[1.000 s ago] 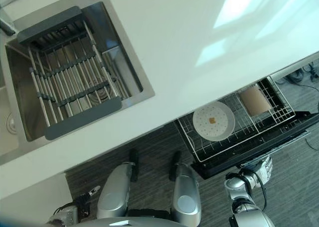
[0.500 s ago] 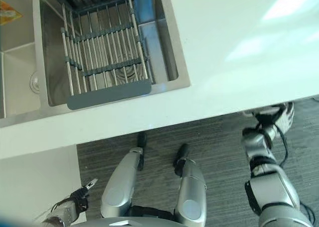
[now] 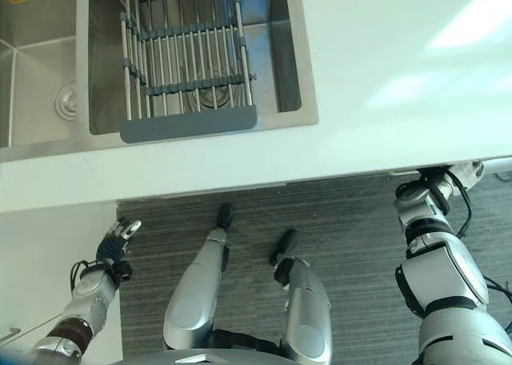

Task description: Place the dishes in the dishwasher.

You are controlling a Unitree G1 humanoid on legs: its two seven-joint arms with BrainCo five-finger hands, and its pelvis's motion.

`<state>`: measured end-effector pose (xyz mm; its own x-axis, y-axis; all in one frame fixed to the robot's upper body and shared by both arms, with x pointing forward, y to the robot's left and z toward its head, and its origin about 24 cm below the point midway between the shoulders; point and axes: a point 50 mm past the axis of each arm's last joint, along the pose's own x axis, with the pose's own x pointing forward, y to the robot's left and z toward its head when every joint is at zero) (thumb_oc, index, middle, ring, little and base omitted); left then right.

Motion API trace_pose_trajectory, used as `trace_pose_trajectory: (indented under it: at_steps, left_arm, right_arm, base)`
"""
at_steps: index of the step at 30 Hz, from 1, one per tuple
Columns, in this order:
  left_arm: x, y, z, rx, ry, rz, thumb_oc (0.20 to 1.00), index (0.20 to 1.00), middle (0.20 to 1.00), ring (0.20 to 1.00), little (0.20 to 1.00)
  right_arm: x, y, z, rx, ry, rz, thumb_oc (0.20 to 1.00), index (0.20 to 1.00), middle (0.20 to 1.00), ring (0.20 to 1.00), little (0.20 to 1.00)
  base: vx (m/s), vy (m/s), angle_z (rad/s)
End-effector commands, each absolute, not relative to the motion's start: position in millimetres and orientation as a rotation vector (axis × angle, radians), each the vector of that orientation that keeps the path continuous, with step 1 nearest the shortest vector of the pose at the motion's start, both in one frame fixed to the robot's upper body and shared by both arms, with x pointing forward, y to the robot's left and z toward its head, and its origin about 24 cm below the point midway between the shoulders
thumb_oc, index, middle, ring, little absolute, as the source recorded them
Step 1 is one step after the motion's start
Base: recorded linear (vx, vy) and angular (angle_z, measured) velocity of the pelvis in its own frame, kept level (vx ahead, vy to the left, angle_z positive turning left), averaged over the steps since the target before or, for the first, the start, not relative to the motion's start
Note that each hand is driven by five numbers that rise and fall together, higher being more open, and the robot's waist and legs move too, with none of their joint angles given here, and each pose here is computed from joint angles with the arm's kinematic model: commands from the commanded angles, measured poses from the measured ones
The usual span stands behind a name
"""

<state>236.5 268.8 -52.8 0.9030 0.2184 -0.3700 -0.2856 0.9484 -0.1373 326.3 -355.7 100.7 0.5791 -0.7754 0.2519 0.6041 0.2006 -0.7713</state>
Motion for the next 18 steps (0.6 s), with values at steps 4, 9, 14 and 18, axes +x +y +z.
trace_pose_trajectory:
  at_steps: [4, 9, 14, 18]
  left_arm:
    - [232, 257, -60, -0.223, 0.405, 0.171, 1.0, 1.0, 1.0, 1.0, 1.0]
    - [208, 251, -94, -0.261, 0.629, 0.193, 1.0, 1.0, 1.0, 1.0, 1.0]
    - [165, 236, -128, -0.285, 0.864, 0.179, 1.0, 1.0, 1.0, 1.0, 1.0]
    - [136, 222, -146, -0.329, 1.021, 0.125, 1.0, 1.0, 1.0, 1.0, 1.0]
  right_arm:
    - [380, -248, 145, -0.954, -0.318, -0.531, 1.0, 1.0, 1.0, 1.0, 1.0]
    - [324, -233, 27, -0.556, 0.023, -0.474, 1.0, 1.0, 1.0, 1.0, 1.0]
    - [256, -244, -42, -0.287, 0.292, -0.435, 1.0, 1.0, 1.0, 1.0, 1.0]
    - [219, -244, -77, -0.208, 0.476, -0.394, 1.0, 1.0, 1.0, 1.0, 1.0]
  base:
    - [0.04, 0.082, 0.12]
    - [0.01, 0.11, -0.01]
    - [0.12, 0.071, -0.17]
    - [0.1, 0.005, -0.21]
